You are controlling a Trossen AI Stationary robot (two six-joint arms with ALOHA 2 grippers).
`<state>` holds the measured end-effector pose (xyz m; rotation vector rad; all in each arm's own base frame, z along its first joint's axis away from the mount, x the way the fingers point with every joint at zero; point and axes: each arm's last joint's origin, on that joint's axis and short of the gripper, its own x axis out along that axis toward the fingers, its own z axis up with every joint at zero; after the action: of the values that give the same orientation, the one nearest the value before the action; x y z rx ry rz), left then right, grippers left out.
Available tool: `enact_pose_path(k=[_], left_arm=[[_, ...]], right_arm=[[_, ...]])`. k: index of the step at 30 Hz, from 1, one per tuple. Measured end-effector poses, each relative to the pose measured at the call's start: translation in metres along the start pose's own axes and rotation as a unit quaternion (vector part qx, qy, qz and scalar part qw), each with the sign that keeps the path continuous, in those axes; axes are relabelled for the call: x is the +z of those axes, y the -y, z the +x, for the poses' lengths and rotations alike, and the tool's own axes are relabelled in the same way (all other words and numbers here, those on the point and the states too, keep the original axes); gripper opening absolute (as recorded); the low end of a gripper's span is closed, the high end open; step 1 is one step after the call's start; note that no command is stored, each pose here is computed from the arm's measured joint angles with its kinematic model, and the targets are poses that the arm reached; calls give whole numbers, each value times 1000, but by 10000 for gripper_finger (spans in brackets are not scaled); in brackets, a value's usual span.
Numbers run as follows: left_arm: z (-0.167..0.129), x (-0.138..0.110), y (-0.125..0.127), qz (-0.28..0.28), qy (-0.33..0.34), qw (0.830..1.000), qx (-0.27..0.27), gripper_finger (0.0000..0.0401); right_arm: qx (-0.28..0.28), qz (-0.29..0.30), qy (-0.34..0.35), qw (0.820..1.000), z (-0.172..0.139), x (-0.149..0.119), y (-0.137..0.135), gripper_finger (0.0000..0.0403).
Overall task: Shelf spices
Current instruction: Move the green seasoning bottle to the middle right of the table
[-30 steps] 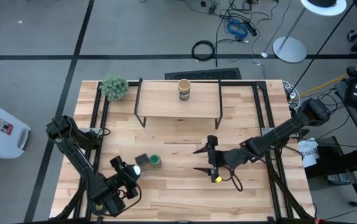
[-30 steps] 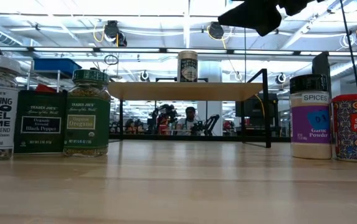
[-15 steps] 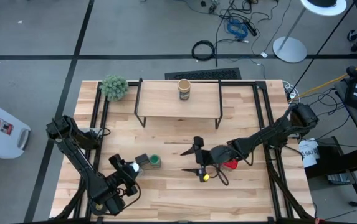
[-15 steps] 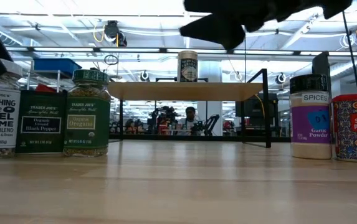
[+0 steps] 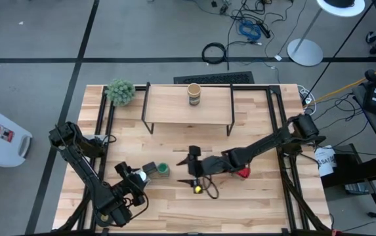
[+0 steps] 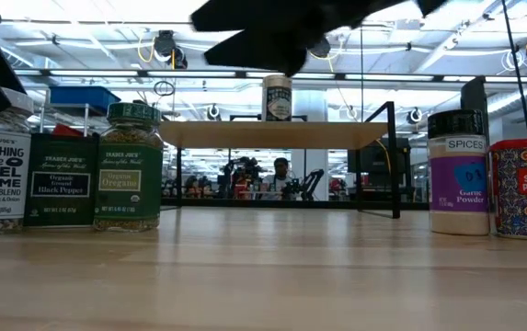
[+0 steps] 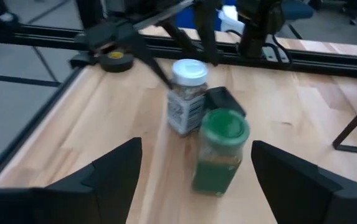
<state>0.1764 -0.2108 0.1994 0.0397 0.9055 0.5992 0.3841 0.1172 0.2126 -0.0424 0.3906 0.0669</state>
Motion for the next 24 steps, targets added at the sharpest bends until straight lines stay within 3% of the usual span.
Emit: enact_pose_path(k=[7, 14, 24], left_arm=[[-3, 2, -2, 7, -1, 1000, 7, 352], [-16, 16, -4, 17, 29, 999, 18, 357], [-22, 25, -2, 42, 63, 997, 17, 357]], right_arm=[[-15, 21, -41, 999, 41, 19, 22, 324], [10, 18, -77, 997, 72, 5, 35, 349], [28, 15, -88, 996, 90, -10, 38, 335]])
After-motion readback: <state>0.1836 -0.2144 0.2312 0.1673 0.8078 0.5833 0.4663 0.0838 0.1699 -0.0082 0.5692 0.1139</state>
